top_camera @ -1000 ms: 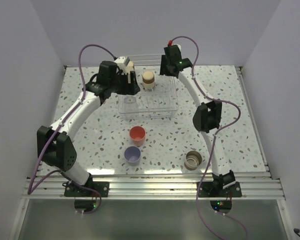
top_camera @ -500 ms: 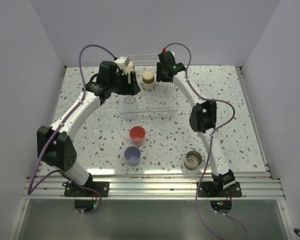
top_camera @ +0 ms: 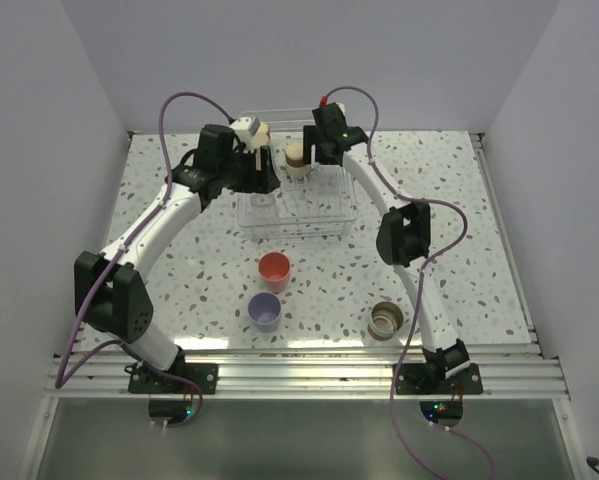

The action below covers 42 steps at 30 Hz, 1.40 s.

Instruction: Load the cups into the dish rack

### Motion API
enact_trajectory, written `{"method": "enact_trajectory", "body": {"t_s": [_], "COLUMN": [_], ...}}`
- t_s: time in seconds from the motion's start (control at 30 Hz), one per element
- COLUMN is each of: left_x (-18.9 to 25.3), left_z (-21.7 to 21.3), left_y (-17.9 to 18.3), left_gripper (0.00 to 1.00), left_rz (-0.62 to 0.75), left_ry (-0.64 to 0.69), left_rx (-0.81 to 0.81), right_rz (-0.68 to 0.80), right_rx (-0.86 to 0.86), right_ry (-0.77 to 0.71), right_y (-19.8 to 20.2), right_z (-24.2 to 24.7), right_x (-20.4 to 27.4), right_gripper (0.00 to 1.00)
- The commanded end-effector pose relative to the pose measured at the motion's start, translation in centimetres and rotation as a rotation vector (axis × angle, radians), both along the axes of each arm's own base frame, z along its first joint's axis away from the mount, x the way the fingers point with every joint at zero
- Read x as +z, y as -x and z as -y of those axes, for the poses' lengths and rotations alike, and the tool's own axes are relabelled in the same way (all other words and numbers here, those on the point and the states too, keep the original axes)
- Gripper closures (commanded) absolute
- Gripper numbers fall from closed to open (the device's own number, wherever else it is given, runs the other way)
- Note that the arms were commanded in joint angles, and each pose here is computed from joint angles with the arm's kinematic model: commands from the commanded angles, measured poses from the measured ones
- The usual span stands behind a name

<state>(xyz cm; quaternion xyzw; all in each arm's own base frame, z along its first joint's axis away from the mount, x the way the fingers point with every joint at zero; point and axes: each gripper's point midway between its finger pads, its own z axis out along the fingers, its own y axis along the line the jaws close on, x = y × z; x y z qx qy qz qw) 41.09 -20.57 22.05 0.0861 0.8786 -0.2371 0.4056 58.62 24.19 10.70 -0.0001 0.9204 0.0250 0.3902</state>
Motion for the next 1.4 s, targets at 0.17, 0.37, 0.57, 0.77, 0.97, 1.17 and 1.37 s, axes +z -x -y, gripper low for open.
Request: {"method": "enact_trajectory", "body": {"t_s": [0.17, 0.37, 0.57, 0.77, 0.97, 1.17, 1.37], "left_x": [1.4, 1.5, 0.8, -1.8, -4.7, -7.8, -10.1], "left_z": [-0.5, -0.8, 2.3, 4.5, 4.1, 4.8, 5.3], "left_y": [0.6, 1.6, 5.2, 10.4, 13.9, 16.7, 18.0], "left_gripper": [0.26, 0.26, 0.24, 0.24, 0.25, 0.29, 0.39], "left_rz": [0.025, 0.029, 0.018, -0.074, -0.142, -0.197, -0.216], "left_ry": [0.000, -0.042, -0.141, -0.267, -0.348, -0.389, -0.412], "left_rx": [0.000, -0.016, -0.163, -0.269, -0.285, -0.327, -0.328], "right_rz": [0.163, 0.261, 0.349, 0.344, 0.295, 0.246, 0.237], "right_rx": [0.002, -0.013, -0.040, -0.069, -0.092, -0.090, -0.079], "right_ry": [-0.056, -0.093, -0.140, -0.143, -0.139, -0.131, -0.125], "right_y": [-0.5, 1.0, 3.9, 8.2, 12.2, 14.8, 16.1], "right_z": [0.4, 1.5, 3.6, 6.4, 8.8, 10.2, 10.9], "right_x": [9.0, 15.6, 21.6, 23.9, 21.8, 20.5, 20.6], "right_gripper": [0.06, 0.04, 0.02, 0.02, 0.02, 0.02, 0.02]}}
